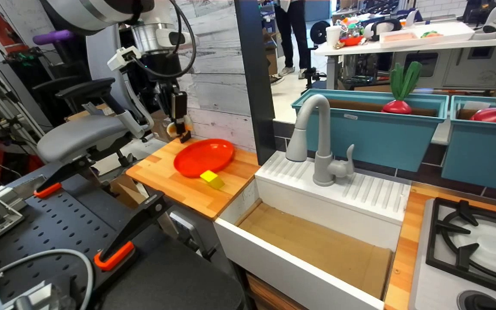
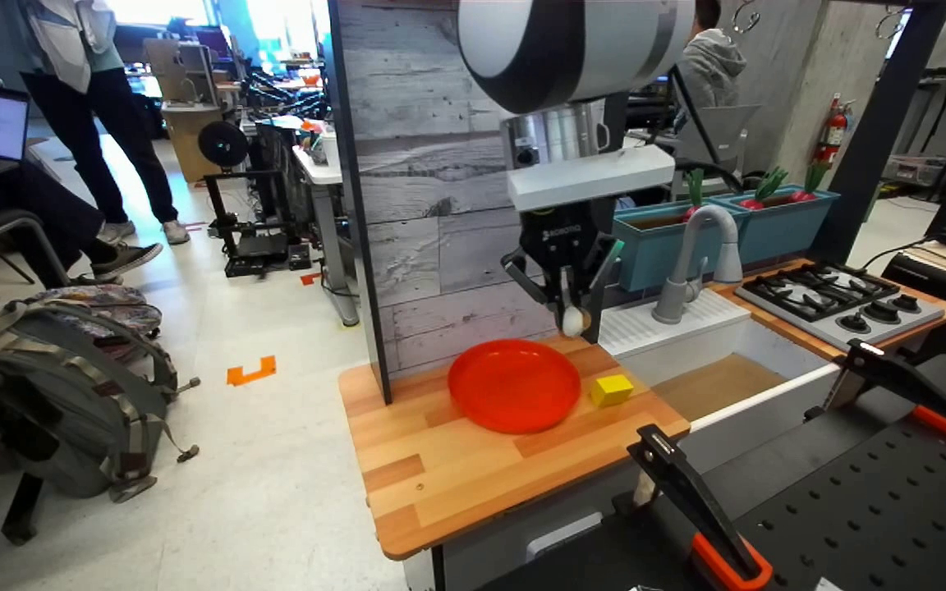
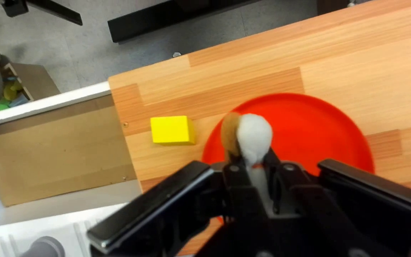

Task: Move the teddy bear to the right

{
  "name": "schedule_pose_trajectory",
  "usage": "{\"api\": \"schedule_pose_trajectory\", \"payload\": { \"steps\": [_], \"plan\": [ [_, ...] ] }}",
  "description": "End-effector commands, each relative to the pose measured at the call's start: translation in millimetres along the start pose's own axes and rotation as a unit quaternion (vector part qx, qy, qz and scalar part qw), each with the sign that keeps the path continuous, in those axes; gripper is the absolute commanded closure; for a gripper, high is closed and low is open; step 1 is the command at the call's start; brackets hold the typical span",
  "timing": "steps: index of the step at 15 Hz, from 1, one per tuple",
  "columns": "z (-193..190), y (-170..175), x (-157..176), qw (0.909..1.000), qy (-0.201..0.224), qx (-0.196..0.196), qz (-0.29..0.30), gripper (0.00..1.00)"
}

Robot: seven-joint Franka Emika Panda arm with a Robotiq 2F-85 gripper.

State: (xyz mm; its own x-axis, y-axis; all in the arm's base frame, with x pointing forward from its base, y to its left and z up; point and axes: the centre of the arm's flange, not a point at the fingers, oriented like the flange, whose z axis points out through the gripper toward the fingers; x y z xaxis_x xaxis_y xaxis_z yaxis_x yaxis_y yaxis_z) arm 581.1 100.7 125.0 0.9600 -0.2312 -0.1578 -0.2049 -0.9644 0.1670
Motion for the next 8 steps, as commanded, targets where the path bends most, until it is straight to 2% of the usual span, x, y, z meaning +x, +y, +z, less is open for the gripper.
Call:
{"api": "schedule_pose_trajectory", "payload": {
  "steps": [1, 5, 8],
  "plan": [
    [18, 52, 15, 0.998, -0.003, 0.034, 0.052, 0.96],
    [37, 87, 42, 0.9918, -0.008, 0.067, 0.109, 0.96],
    [53, 96, 62, 0.9859, -0.009, 0.087, 0.142, 0.96]
  ]
}}
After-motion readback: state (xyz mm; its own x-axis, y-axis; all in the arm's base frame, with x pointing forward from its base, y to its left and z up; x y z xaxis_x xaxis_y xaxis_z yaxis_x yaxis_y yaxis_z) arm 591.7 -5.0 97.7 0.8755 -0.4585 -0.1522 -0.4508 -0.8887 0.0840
